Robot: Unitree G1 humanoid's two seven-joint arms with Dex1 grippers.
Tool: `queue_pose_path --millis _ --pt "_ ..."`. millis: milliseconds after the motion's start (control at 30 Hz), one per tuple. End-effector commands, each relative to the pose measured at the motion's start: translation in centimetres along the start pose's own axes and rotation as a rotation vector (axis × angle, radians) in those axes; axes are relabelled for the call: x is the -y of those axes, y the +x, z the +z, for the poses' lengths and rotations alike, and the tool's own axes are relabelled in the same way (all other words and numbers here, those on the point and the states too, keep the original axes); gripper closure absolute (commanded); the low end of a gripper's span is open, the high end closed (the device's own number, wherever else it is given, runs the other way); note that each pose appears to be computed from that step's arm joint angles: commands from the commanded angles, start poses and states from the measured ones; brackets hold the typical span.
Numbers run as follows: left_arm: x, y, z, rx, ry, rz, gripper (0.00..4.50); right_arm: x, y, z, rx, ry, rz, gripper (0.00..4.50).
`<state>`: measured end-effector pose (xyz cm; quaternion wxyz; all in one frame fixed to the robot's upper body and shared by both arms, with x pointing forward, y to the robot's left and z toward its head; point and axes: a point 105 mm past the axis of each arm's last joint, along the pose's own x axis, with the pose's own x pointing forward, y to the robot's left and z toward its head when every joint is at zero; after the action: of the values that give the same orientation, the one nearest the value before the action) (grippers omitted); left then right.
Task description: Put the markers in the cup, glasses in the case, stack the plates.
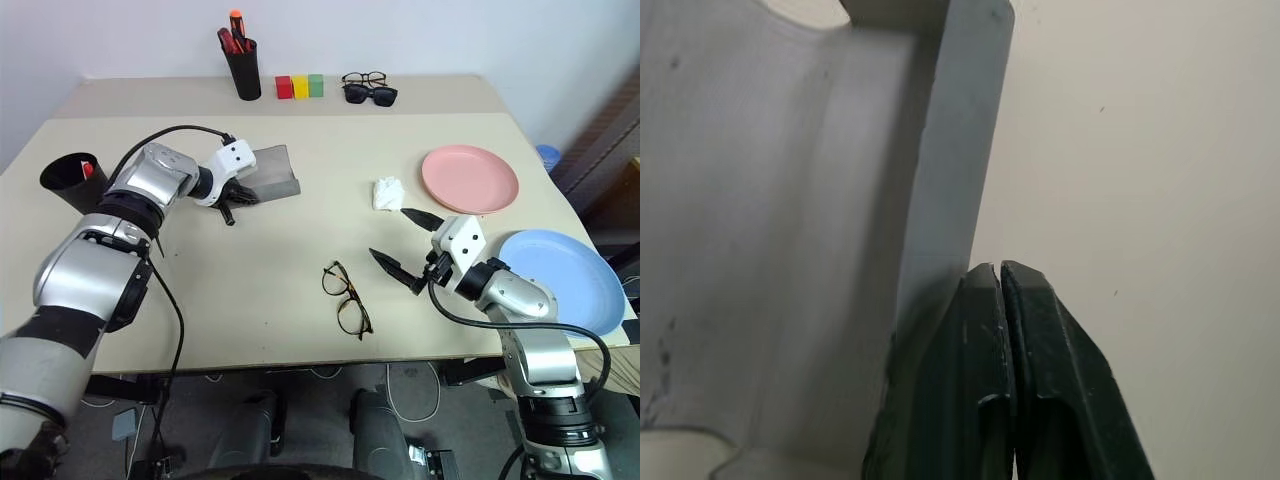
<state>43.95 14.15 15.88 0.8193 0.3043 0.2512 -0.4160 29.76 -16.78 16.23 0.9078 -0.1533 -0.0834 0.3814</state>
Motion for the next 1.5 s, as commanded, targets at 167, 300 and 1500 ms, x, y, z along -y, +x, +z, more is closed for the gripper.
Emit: queue_pose_path --millis 167,300,1500 --pt "-0.9 -2.0 2.2 0.058 0.058 0.012 4.45 0.5 0.6 1.7 0.043 -0.034 -0.006 0.00" --pt "-2.2 -2.6 2.3 0.065 0.072 0.107 4.45 0.5 0.7 1.5 0.043 -0.030 0.004 0.00" --pt "-0.4 -0.4 -0.8 -0.105 0.113 0.013 4.44 0.2 -0.3 1.0 0.028 -0.037 -0.019 0.00"
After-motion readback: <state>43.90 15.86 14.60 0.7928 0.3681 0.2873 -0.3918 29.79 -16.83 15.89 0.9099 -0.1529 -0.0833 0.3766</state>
